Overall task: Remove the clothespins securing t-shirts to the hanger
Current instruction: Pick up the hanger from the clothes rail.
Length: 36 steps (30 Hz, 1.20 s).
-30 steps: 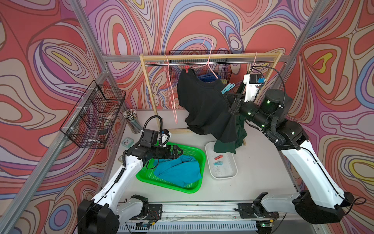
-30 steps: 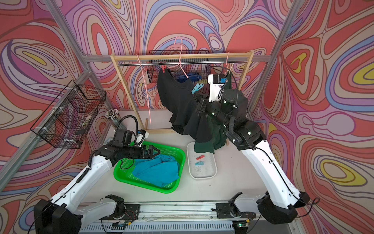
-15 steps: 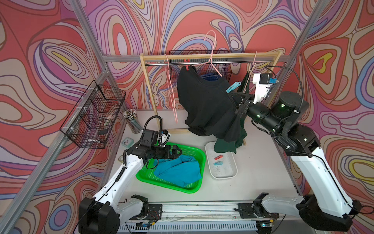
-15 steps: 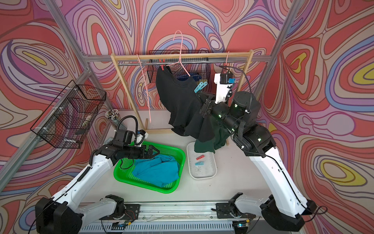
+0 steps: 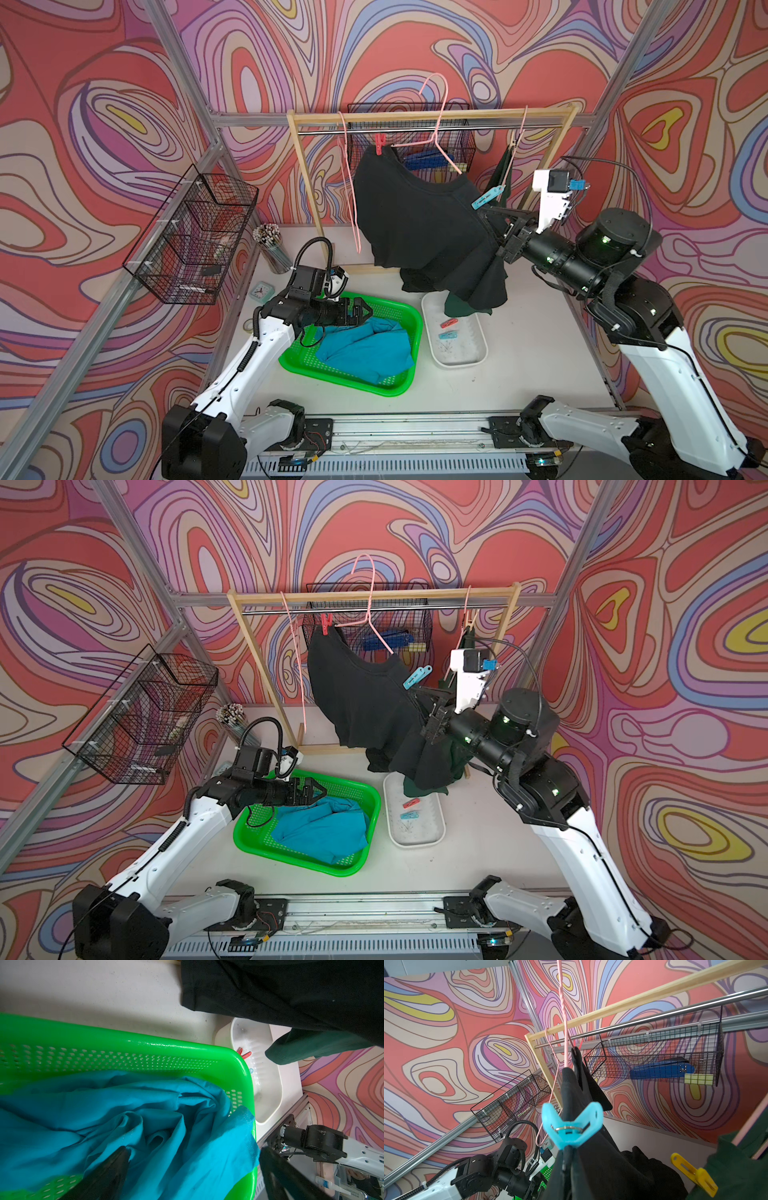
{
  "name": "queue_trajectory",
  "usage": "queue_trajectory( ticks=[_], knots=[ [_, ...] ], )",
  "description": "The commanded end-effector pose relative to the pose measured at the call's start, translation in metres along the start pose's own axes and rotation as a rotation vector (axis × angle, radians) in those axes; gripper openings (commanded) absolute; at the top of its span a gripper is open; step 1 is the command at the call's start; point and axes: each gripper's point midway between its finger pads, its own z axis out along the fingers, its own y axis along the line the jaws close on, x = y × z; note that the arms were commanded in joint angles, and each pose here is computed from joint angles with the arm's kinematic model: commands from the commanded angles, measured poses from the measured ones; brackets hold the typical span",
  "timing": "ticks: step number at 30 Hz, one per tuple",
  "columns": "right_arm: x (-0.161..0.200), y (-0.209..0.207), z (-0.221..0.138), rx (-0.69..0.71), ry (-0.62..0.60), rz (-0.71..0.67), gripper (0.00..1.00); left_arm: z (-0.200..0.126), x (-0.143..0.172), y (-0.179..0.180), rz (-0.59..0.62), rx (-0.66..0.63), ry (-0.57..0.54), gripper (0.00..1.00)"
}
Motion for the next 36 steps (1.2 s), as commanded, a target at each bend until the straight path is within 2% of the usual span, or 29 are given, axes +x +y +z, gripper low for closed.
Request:
queue_trajectory(
  ticks=[1, 8, 19, 36],
  knots=[
    [-0.034, 0.02, -0.03, -0.066, -0.129, -0.045, 0.0, -0.001, -0.001, 0.006, 0.007, -0.035, 0.009, 1.0],
    [-0.051, 0.029, -0.064, -0.076, -0.209, -0.082, 0.0, -0.005, -0.005, 0.01, 0.004, -0.074, -0.011, 1.0],
    [-0.073, 0.051, -0.097, -0.146, -0.278, -0.112, 0.0, -0.015, -0.01, 0.018, 0.005, -0.149, -0.039, 1.0],
    [-0.119, 0.086, -0.122, -0.289, -0.43, -0.149, 0.0, -0.02, -0.014, 0.017, -0.041, -0.155, -0.064, 1.0]
  ],
)
